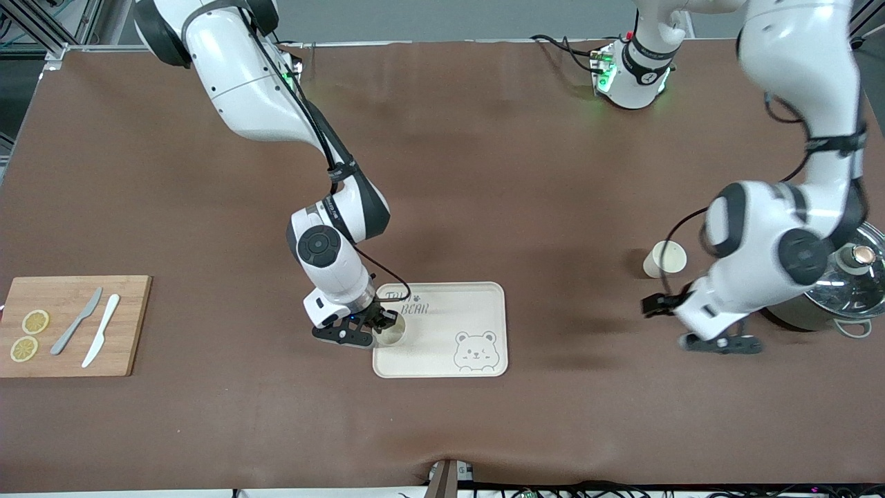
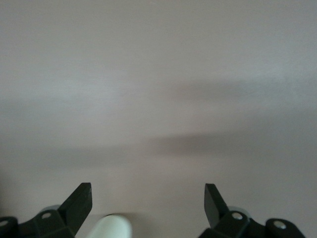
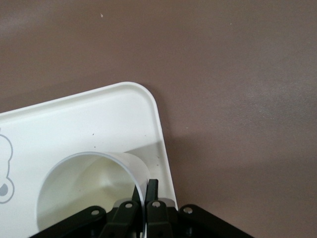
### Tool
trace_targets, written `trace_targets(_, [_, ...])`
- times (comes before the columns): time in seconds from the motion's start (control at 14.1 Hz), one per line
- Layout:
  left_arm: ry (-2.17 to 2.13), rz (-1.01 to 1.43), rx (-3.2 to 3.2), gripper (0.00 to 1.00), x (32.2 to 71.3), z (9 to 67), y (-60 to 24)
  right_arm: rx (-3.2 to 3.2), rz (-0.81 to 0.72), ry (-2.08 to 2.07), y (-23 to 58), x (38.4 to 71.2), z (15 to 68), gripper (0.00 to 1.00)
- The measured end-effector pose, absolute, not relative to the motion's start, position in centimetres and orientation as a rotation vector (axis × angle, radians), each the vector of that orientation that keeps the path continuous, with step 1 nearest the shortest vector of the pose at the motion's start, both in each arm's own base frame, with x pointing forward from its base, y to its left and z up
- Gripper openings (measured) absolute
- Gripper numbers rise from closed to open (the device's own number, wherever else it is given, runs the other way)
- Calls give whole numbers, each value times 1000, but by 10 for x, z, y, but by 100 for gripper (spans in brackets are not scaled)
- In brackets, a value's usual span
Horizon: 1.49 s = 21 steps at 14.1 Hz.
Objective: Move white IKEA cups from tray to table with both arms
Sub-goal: 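Raise the left gripper away while the right gripper carries the cup toward the board, then lower the held cup onto the table beside the cutting board with the right gripper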
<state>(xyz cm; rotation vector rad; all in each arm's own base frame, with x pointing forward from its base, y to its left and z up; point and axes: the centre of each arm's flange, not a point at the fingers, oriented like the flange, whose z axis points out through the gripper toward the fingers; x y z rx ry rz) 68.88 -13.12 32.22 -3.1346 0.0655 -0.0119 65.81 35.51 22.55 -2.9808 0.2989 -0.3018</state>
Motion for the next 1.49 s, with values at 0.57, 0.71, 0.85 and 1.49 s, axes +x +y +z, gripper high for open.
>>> trace_targets(0.57, [-11, 2, -3112, 100, 683, 480, -139, -3042, -158, 251, 343, 671, 330, 4])
trace_targets(0.71, [45, -42, -3124, 100, 659, 555, -106, -3054, -155, 171, 308, 678, 378, 4])
trace_targets(0.85, [126, -14, -3130, 100, 623, 613, -76, -3066, -157, 54, 261, 688, 410, 4])
trace_targets(1.49, [187, 3, -3161, 100, 565, 597, -12, -3041, -120, -407, 49, 723, 423, 4])
